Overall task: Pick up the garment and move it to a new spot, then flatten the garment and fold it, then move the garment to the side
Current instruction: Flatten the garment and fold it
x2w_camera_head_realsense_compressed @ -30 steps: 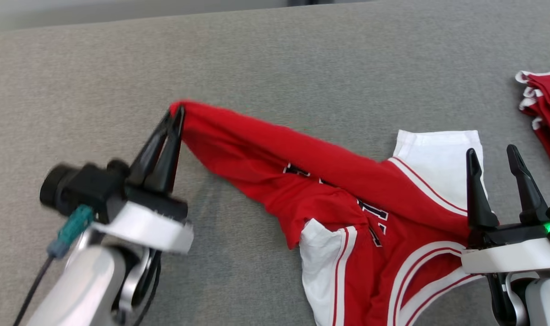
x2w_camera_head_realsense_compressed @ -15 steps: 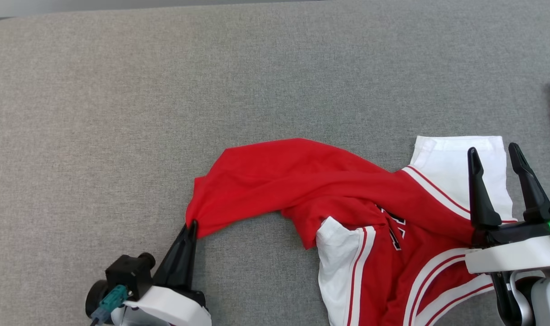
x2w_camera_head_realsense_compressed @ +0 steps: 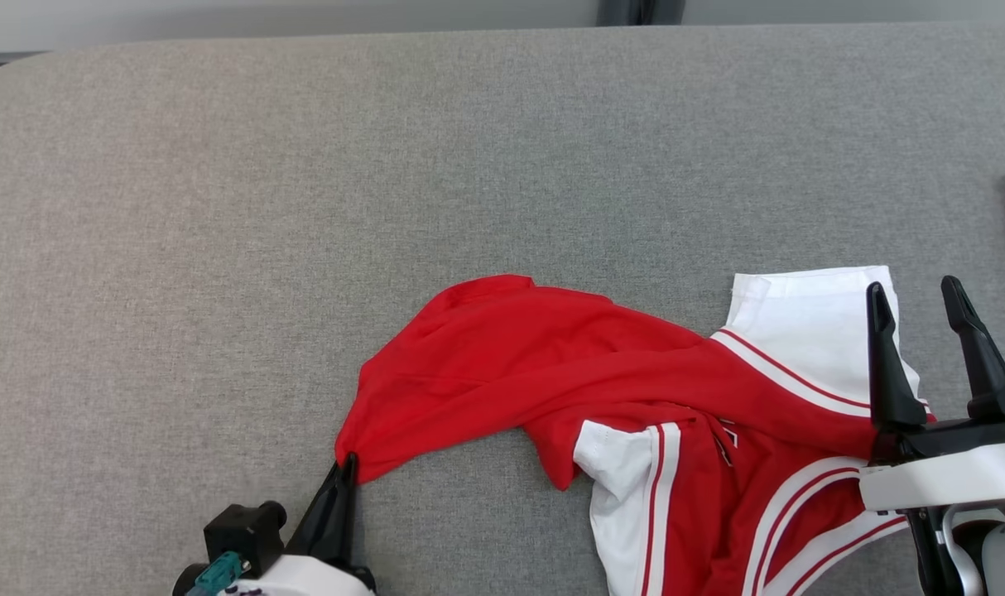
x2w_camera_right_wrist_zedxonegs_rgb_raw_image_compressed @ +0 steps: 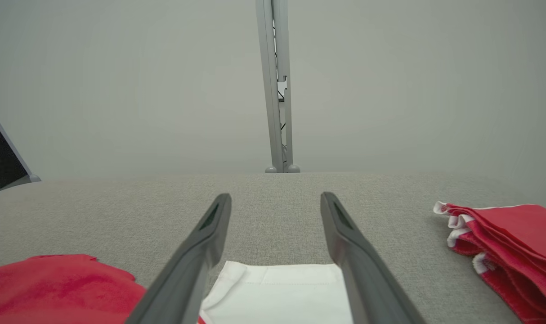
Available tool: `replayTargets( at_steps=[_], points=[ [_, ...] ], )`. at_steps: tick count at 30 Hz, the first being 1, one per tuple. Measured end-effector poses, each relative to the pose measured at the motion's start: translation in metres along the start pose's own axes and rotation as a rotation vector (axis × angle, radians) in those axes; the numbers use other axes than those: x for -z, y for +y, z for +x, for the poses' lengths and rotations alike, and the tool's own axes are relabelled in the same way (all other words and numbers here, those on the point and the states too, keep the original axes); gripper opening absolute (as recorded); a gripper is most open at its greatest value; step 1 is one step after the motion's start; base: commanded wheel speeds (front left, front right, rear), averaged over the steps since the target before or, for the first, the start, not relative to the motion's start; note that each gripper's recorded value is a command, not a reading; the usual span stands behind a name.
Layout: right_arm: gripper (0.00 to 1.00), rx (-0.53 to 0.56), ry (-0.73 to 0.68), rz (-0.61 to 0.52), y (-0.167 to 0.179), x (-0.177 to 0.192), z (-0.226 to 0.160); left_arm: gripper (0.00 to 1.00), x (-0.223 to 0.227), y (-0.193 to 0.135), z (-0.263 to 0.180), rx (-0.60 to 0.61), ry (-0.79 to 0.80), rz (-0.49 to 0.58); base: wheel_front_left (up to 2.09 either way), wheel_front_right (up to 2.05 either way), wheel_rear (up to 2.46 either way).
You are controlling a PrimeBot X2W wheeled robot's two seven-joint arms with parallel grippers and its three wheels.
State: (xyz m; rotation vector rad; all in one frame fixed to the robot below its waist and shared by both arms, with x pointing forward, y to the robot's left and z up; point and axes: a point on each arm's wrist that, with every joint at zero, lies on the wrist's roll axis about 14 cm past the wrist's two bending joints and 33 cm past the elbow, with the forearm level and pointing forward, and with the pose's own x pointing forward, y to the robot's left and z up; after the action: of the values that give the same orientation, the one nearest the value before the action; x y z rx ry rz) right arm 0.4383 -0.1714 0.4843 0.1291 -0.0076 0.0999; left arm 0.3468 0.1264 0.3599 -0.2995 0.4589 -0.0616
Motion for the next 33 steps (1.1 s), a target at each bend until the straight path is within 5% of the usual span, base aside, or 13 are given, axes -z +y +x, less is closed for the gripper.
replayTargets(
  at_steps=[1,2,16,33],
  points=[
    [1.00,0.000,-0.004,0.001,0.000,-0.002,0.000,0.62,-0.001,-0.001,0.001,0.004,-0.004,-0.010,0.00,0.00,0.00],
    [1.00,0.003,-0.013,-0.001,0.000,-0.005,-0.002,1.00,-0.008,-0.006,0.003,0.018,-0.027,-0.021,0.00,0.00,0.00],
    [1.00,0.016,-0.064,-0.044,-0.003,-0.036,-0.025,1.00,-0.135,-0.005,-0.003,0.017,-0.420,0.116,0.00,0.00,0.00],
    [1.00,0.045,-0.038,-0.048,-0.011,-0.034,-0.048,1.00,-0.138,0.004,-0.014,-0.009,-0.410,0.174,0.00,0.00,0.00]
  ],
)
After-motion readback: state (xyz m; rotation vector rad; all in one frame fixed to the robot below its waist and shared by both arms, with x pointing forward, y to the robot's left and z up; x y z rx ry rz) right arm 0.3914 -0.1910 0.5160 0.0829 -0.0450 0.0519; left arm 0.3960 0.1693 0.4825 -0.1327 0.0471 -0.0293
